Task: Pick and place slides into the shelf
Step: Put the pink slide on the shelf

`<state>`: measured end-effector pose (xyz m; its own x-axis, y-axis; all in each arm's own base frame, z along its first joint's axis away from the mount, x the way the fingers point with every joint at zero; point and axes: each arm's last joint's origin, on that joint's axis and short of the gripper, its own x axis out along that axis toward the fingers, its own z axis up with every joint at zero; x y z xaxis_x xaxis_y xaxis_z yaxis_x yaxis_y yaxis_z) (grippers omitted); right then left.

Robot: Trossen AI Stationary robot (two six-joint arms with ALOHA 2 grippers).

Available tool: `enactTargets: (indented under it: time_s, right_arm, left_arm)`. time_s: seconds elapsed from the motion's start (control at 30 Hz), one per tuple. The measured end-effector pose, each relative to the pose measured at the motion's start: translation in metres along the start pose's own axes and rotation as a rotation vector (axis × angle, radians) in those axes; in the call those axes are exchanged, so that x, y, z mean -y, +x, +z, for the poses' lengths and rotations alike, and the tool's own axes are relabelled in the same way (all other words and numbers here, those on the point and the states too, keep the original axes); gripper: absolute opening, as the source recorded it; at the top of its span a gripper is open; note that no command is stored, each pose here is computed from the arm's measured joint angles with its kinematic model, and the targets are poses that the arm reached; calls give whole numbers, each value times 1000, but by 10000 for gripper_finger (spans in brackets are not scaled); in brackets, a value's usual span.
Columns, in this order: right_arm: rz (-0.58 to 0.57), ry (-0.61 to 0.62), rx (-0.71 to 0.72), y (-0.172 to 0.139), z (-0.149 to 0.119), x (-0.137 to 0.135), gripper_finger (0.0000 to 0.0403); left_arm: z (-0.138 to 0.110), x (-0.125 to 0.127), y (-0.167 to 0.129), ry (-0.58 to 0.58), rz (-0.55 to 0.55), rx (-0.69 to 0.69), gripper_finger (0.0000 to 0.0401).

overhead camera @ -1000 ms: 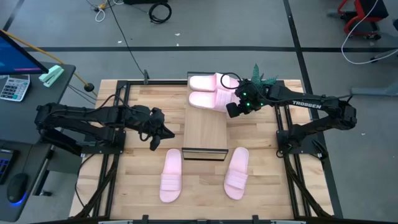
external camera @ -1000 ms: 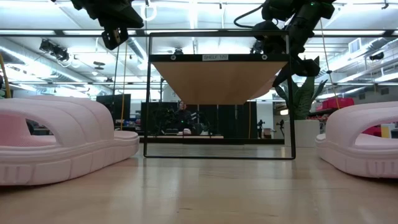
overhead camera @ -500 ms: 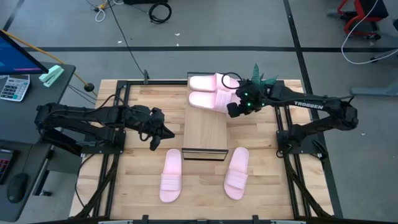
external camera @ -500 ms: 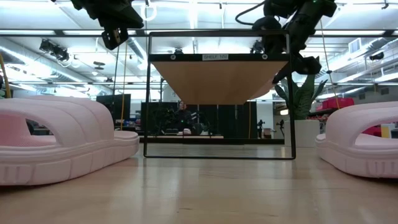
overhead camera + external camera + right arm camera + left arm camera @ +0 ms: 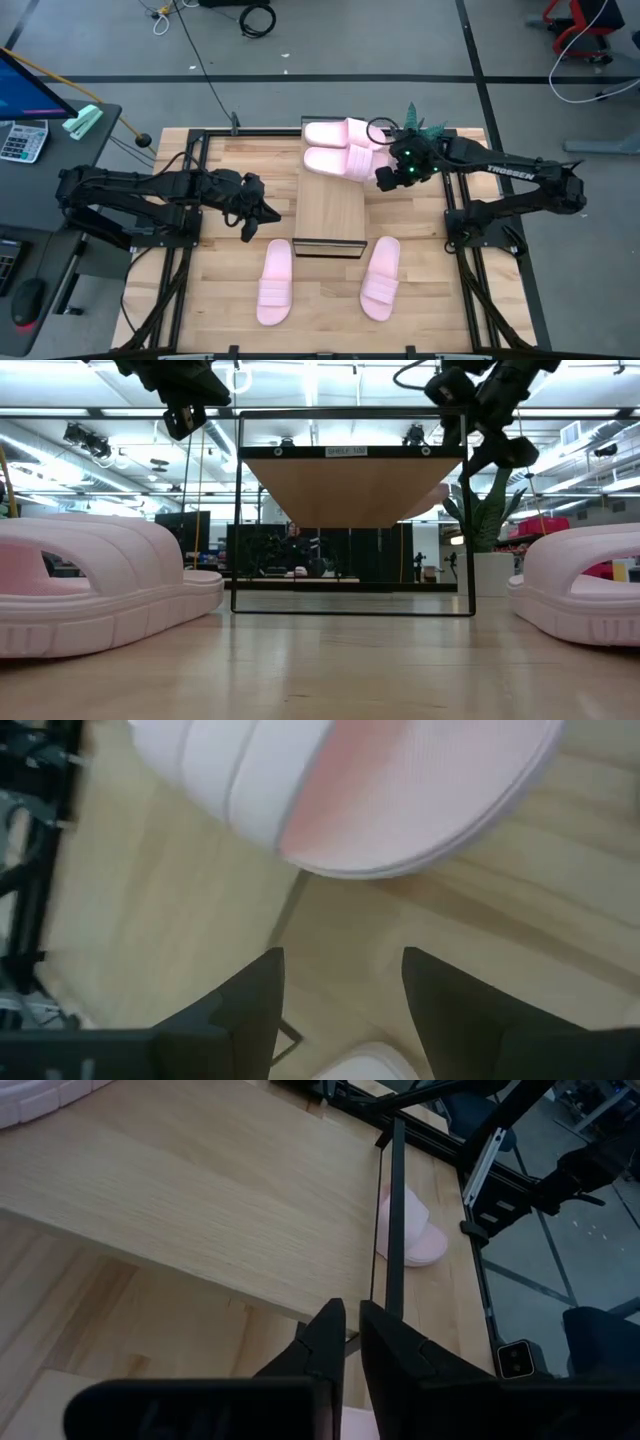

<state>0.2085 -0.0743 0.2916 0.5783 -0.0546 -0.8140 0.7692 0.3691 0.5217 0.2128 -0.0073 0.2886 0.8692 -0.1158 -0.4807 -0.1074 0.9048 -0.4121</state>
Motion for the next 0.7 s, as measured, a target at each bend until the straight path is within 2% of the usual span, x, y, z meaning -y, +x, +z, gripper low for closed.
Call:
enactTargets:
  time_s: [0.27,0.7]
  right_arm:
    - [0,7,-22,-22,-16,5,210]
    - [52,-88,-203,-37,-73,-13,210]
  left_arm:
    - [0,0,0,-11,0,-1,35]
    - [-3,6,0,-5,-25,-14,39]
